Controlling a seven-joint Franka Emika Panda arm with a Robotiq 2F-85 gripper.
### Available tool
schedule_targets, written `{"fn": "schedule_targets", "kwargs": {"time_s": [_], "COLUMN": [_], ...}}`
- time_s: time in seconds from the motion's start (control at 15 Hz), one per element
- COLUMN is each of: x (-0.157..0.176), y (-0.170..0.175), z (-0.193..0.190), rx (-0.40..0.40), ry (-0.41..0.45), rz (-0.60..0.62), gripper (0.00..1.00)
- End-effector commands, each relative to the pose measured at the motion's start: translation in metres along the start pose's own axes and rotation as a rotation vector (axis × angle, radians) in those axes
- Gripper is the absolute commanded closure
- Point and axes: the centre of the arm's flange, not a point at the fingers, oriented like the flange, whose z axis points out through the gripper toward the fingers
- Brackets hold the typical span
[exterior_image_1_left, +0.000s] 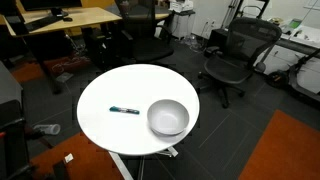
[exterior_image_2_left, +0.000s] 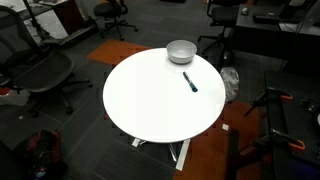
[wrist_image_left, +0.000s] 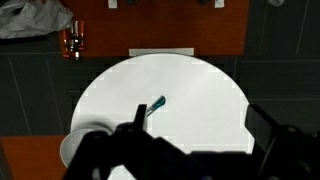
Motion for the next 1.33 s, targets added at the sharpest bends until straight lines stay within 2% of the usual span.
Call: {"fn": "schedule_targets", "kwargs": {"time_s": [0.0, 0.93, 1.27], "x": [0.000, 0.002, 0.020], "y": [0.000, 0.001, 0.009], "z": [0.000, 0.003, 0.025], "rx": [0.000, 0.003, 0.019], "ry": [0.000, 0.002, 0.077], "rz": [0.000, 0.003, 0.098], "gripper": [0.00, 0.00, 0.00]}}
